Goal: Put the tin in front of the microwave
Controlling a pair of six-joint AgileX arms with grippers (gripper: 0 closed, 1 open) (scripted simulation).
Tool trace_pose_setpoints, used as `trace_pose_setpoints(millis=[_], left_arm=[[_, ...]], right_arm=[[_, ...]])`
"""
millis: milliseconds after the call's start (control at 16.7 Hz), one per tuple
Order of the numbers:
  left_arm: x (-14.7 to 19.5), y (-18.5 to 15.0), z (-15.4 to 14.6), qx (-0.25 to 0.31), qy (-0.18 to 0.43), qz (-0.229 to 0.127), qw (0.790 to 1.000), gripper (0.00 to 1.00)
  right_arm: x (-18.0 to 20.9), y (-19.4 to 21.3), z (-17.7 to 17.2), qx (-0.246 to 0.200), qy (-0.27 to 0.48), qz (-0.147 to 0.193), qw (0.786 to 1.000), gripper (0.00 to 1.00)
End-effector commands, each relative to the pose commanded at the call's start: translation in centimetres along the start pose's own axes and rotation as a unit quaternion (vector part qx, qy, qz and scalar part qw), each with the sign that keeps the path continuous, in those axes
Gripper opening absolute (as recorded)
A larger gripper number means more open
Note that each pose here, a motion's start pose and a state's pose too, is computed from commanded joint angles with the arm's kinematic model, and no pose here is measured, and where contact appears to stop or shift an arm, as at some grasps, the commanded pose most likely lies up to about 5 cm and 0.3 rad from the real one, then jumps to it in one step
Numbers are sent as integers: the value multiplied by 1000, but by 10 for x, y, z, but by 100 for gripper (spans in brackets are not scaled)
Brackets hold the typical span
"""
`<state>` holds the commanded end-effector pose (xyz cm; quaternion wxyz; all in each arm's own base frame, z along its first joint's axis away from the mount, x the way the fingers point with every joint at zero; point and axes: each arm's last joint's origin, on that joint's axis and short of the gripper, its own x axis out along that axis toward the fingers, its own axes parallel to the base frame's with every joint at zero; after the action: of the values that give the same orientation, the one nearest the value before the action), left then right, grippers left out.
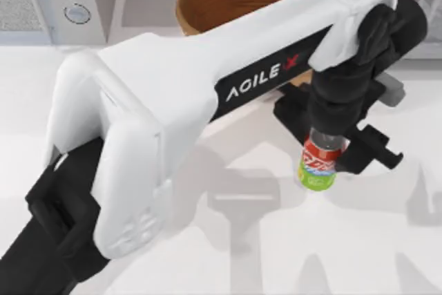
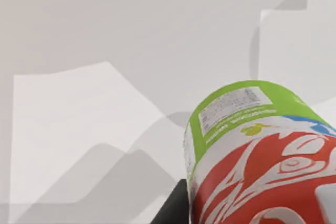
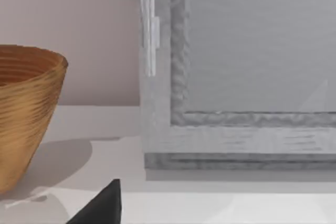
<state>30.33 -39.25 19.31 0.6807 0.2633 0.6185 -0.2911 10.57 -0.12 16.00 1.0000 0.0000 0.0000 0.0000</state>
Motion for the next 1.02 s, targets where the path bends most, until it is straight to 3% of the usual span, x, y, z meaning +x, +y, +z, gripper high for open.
trace_pose_setpoints(millis=[420,600,780,1020], left_arm=[[-5,1,0,0,0,0,1000,0],[-20,18,-5,2,-3,-5,1000,0],[-43,74,-17,-18,-7,-11,1000,0],[-69,200,-62,-99,-15,-9,995,0]], right_arm=[[0,0,0,0,0,0,1000,100],[0,0,0,0,0,0,1000,100],[0,0,0,0,0,0,1000,100],[0,0,0,0,0,0,1000,100]])
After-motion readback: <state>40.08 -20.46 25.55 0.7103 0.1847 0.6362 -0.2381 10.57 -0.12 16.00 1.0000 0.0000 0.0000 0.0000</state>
